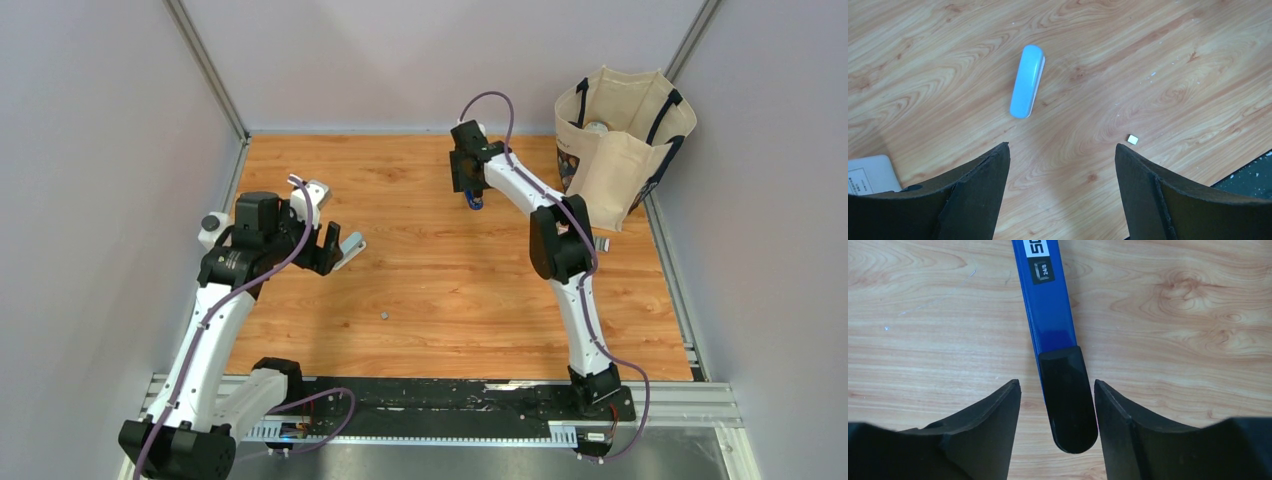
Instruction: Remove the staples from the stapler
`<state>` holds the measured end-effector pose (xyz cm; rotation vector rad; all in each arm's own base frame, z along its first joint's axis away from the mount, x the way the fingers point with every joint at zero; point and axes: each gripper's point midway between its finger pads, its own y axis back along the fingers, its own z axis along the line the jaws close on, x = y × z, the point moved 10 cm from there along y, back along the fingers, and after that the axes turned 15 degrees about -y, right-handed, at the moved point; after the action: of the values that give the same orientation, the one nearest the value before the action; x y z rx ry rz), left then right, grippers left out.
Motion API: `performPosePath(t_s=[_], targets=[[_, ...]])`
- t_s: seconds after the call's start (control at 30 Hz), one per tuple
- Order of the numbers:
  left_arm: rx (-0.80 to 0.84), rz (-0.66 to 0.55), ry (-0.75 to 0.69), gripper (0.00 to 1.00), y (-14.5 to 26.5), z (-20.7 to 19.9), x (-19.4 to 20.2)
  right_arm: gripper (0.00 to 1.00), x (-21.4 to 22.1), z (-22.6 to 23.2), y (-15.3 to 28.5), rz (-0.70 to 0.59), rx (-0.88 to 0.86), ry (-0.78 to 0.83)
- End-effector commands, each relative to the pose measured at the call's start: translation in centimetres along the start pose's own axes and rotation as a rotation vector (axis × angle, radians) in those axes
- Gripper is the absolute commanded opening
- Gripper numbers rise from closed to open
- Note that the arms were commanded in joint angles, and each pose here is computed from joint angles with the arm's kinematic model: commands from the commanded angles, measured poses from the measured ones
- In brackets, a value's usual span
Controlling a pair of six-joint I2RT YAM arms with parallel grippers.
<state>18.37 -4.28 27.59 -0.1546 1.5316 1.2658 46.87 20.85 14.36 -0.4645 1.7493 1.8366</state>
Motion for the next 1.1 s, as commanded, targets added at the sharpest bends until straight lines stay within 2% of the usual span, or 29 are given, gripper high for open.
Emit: performPosePath(t_s=[0.0, 0.2, 0.27, 0.33, 0.4, 0.43, 0.53, 0.8, 1.07], targets=[[0.019, -0.04, -0.014, 0.85, 0.2, -0.3, 0.0, 0.54, -1.7, 0.6, -0.2, -0.066, -0.03, -0.018], [0.07, -0.032, -0.043, 0.86, 0.3, -1.1, 0.6, 0.16, -1.3, 0.7, 0.4, -0.041, -0.069, -0.042], [0.085, -0.028, -0.06, 0.85, 0.0, -1.4, 0.9, 0.11, -0.9, 0.9, 1.2, -0.026, -0.103, -0.072], [0.104, -0.024, -0.084, 0.72, -0.5, -1.8, 1.2, 0.08, -0.1, 1.0, 2.0, 0.004, -0.126, -0.122], [0.119, -0.025, -0.1, 0.69, -0.9, -2.2, 1.3, 0.04, 1.0, 1.3, 3.4, 0.033, -0.153, -0.158], [0.12, -0.02, -0.104, 0.7, -1.2, -2.4, 1.4, 0.03, 1.6, 1.7, 4.3, 0.032, -0.166, -0.166], [0.127, -0.01, -0.123, 0.83, -1.8, -2.9, 1.4, 0.0, 5.2, 2.5, 5.9, 0.044, -0.171, -0.157], [0.179, 0.007, -0.096, 0.85, -3.4, -3.7, 2.1, 0.0, 13.0, 5.2, 12.0, 0.084, -0.324, -0.217], [0.378, -0.059, -0.053, 0.85, -5.6, -5.3, 2.1, 0.0, 14.7, 6.7, 16.6, 0.047, -0.478, -0.399]])
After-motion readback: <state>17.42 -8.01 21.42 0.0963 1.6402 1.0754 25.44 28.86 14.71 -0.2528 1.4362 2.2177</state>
